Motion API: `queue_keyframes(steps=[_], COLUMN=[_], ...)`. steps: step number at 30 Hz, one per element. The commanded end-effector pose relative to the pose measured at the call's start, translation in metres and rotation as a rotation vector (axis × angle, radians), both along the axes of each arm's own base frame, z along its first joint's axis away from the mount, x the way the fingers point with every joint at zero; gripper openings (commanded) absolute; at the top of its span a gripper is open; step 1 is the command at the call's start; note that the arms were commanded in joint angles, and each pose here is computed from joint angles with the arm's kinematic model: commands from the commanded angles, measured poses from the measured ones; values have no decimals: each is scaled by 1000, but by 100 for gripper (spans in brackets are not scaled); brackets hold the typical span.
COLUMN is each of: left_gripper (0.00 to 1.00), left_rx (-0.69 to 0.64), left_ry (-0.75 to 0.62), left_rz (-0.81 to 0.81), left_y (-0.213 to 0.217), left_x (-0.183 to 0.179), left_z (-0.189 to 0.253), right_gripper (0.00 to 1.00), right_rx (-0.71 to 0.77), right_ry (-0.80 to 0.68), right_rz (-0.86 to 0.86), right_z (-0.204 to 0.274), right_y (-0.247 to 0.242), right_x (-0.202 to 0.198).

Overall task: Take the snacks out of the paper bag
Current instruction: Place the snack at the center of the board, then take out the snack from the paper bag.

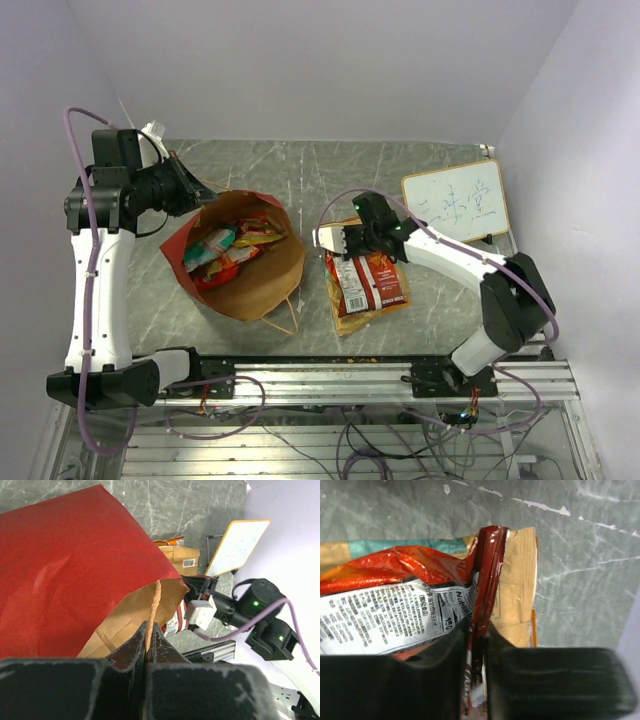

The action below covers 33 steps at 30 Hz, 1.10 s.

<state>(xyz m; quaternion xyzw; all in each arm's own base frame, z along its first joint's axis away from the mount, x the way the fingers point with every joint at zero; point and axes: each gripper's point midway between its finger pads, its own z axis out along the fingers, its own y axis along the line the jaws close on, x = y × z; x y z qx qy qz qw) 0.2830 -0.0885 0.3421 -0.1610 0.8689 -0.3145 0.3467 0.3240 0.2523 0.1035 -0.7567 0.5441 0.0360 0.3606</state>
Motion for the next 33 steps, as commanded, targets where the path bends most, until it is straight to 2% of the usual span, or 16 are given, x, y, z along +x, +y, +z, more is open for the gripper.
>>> queue_keyframes(steps=[1,3,6,9,12,17,22,29,32,33], left_gripper=[7,7,7,7,7,7,7,7,7,7], left_rx=[-60,-69,-49,-47,-59,-40,-124,-124,-120,-118], left_ry=[-51,-57,-56,-52,-53,-56,-81,-76,-70,-69], left_rz=[-16,-19,-7,23,18,18,12,17,23,24], left_y=[-8,-10,-6,-3,-5,-3,-12,-12,-11,-11], left_x=[0,-2,-4,-5,-7,-6,1,-3,-7,-8], left_z=[15,17,16,14,16,16,18,18,17,17], right_gripper=[26,44,64,78,98,100,100,100,100,100], right_rx=[96,152,260,357,485,676,918,999,1000,1049], right_ry=[-26,-52,-80,-47,-31,27,207,371,443,463], right_rz=[-27,-78,-212,-321,-337,-406,-639,-699,-614,-601], right_z=[11,22,48,72,103,133,171,222,234,241], right_y=[21,24,23,19,17,7,2,14,28,33], right_x=[19,27,40,38,20,-11,-16,-22,-33,-33])
